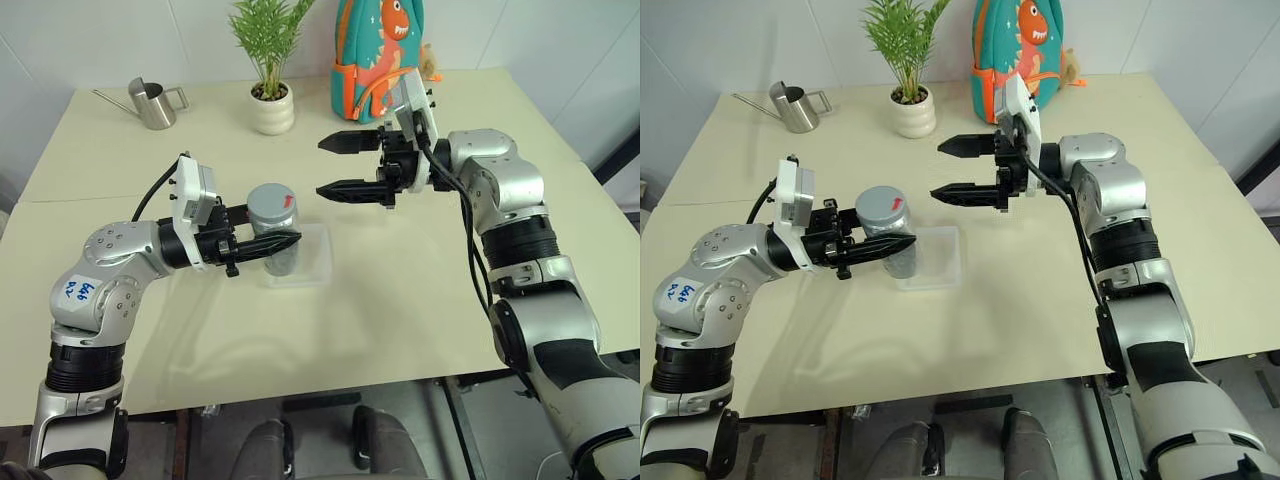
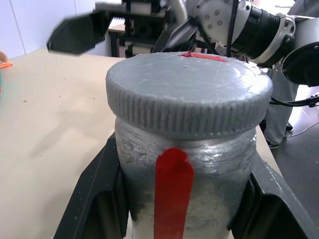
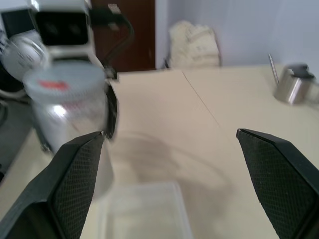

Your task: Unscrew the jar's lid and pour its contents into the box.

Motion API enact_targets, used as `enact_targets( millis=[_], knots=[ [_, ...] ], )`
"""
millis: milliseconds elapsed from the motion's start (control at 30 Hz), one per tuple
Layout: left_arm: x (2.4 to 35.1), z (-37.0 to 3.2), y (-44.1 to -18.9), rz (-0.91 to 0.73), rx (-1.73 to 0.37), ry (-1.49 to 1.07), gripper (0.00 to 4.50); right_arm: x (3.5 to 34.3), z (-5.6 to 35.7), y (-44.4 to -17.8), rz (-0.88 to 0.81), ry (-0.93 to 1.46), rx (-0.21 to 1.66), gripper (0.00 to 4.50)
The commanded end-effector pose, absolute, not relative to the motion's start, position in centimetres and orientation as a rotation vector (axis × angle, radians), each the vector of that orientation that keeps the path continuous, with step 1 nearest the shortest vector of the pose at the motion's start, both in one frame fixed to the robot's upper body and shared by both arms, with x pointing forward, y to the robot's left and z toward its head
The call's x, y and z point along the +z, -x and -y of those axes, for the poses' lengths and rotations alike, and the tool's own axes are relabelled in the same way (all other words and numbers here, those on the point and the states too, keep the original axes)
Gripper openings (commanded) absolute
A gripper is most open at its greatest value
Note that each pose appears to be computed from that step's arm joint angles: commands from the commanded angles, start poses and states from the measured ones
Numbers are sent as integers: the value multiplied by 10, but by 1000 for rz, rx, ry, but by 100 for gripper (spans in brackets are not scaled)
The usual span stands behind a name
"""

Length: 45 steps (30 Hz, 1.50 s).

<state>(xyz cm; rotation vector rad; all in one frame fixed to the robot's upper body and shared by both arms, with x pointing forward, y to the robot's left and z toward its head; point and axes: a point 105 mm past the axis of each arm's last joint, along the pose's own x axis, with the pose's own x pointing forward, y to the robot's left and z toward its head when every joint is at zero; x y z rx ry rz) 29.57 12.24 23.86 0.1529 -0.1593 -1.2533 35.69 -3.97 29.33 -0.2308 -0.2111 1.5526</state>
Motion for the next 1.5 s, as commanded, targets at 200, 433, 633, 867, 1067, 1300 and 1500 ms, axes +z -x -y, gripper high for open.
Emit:
enact_targets(
  millis=[200,433,633,867,1067,1300,1500],
  knots=[
    [249,-116,-292,212,-1274,-170,199,301,-1,-307,307,204,1725,447],
    [247,-110,-292,212,-1293,-162,199,296,-26,-306,316,192,1703,447],
    [245,-109,-290,208,-1295,-165,199,298,-31,-310,336,173,1675,447],
    [247,-112,-290,213,-1284,-168,199,294,-12,-325,315,203,1620,447],
    [247,-115,-291,212,-1276,-171,199,289,19,-345,266,224,1537,447],
    [247,-115,-291,214,-1273,-173,199,289,49,-357,226,236,1467,447],
    [246,-117,-290,209,-1271,-176,199,300,57,-353,240,205,1486,447]
  ],
)
